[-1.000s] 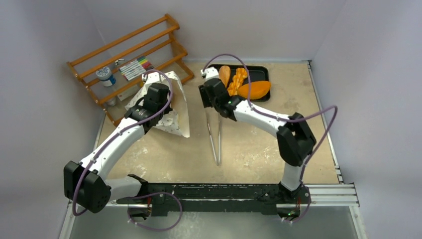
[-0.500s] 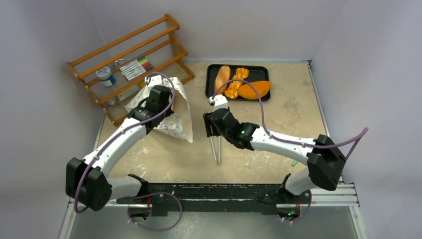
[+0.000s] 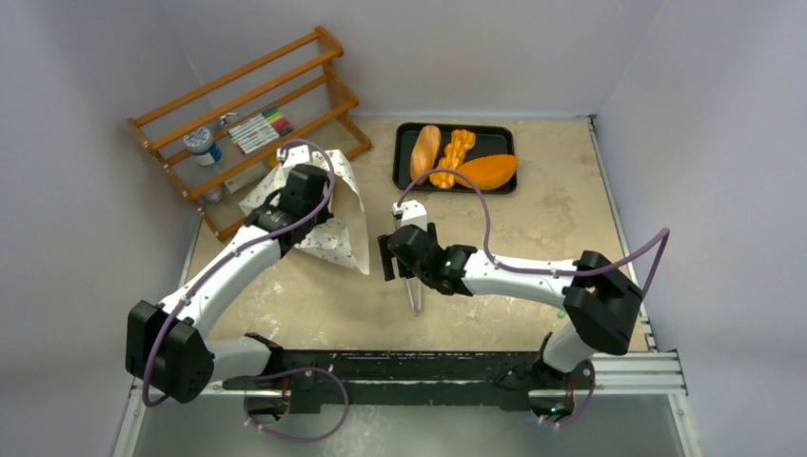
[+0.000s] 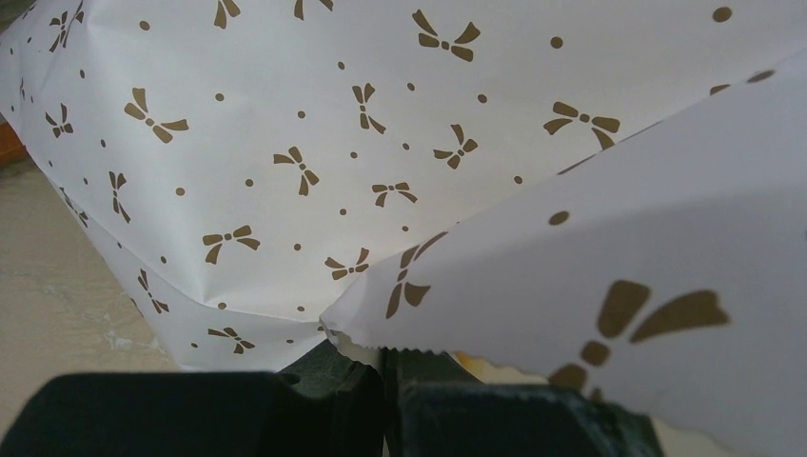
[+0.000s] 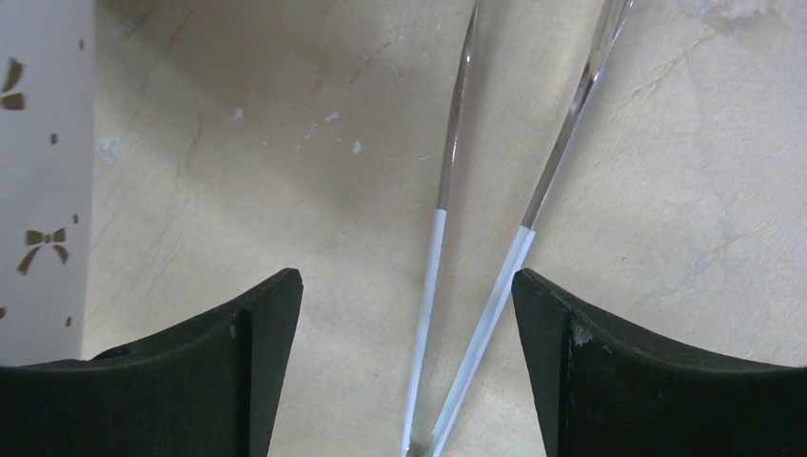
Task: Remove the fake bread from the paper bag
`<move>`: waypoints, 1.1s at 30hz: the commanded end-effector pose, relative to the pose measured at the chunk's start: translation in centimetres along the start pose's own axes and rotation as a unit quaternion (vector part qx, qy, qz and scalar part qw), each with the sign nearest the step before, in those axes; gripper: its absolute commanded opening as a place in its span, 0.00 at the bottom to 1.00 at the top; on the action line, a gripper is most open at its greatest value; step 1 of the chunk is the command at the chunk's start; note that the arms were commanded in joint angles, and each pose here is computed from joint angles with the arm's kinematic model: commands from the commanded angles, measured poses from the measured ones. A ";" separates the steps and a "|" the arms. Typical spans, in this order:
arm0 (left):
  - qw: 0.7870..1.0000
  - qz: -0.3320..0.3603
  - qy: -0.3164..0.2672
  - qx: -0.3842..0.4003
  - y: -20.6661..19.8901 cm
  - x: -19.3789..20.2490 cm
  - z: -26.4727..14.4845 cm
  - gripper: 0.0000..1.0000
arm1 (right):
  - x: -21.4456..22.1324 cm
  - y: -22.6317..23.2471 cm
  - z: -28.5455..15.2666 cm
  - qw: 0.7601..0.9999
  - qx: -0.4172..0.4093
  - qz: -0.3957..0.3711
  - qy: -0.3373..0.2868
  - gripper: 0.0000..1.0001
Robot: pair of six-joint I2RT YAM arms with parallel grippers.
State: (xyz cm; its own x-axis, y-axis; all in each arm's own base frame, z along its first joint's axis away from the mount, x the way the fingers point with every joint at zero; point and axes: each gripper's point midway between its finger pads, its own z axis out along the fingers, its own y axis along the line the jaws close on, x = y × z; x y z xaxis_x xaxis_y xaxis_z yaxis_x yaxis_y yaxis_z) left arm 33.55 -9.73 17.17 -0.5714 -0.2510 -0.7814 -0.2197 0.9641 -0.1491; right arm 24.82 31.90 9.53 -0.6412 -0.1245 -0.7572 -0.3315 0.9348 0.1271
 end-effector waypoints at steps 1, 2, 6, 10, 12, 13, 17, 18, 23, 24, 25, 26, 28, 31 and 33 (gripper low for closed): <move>0.999 -0.021 -0.037 0.008 -0.3 -2.0 -0.4 0.00 | 0.8 -1.0 0.3 0.999 0.037 0.019 0.003 0.84; 0.999 -0.020 -0.036 0.009 -0.4 -1.8 -0.4 0.00 | 1.5 -1.1 0.6 0.999 0.045 0.017 0.010 0.84; 0.999 -0.021 -0.035 0.012 -0.4 -1.7 -0.3 0.00 | 2.8 -1.5 1.4 0.998 0.064 0.014 0.021 0.84; 0.999 -0.021 -0.034 0.014 -0.5 -1.7 -0.3 0.00 | 3.6 -2.3 1.8 0.996 0.088 0.018 0.026 0.84; 0.999 -0.021 -0.035 0.014 -0.6 -1.7 -0.2 0.00 | 3.7 -2.5 1.9 0.995 0.093 0.021 0.025 0.84; 0.999 -0.022 -0.034 0.015 -0.6 -1.7 -0.2 0.00 | 3.6 -2.5 1.9 0.995 0.094 0.021 0.024 0.84; 0.999 -0.023 -0.031 0.016 -0.7 -1.4 0.0 0.00 | 5.0 -3.1 2.1 0.994 0.098 0.016 0.037 0.85; 0.999 -0.024 -0.030 0.016 -0.7 -1.3 0.0 0.00 | 5.3 -3.1 2.3 0.994 0.099 0.015 0.039 0.84; 0.999 -0.025 -0.030 0.018 -0.8 -1.3 0.0 0.00 | 6.8 -3.6 3.2 0.993 0.109 0.012 0.047 0.83; 0.999 -0.025 -0.030 0.018 -0.8 -1.3 0.0 0.00 | 6.9 -3.7 3.3 0.993 0.107 0.015 0.043 0.82; 0.999 -0.025 -0.030 0.018 -0.7 -1.3 0.0 0.00 | 6.9 -3.7 3.4 0.994 0.103 0.017 0.040 0.81; 0.999 -0.024 -0.029 0.017 -0.7 -1.2 0.0 0.00 | 6.9 -3.5 3.4 0.995 0.095 0.021 0.034 0.79; 0.999 -0.023 -0.028 0.017 -0.7 -1.2 0.0 0.00 | 7.0 -3.2 3.4 0.996 0.083 0.022 0.032 0.75; 0.999 -0.023 -0.028 0.016 -0.5 -1.0 0.0 0.00 | 7.3 -3.2 3.7 0.996 0.078 0.018 0.033 0.69; 0.999 -0.023 -0.029 0.016 -0.5 -1.0 -0.1 0.00 | 7.2 -3.1 3.8 0.997 0.073 0.015 0.029 0.64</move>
State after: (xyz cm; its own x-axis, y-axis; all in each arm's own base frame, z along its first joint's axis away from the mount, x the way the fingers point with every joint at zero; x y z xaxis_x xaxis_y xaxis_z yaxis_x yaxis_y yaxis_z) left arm 33.45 -10.02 16.53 -0.5777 -0.2582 -0.7743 -0.2127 0.9635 -0.1625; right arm 24.20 29.24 1.90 -0.6883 -0.1100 -0.7170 -0.1918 0.9808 0.0336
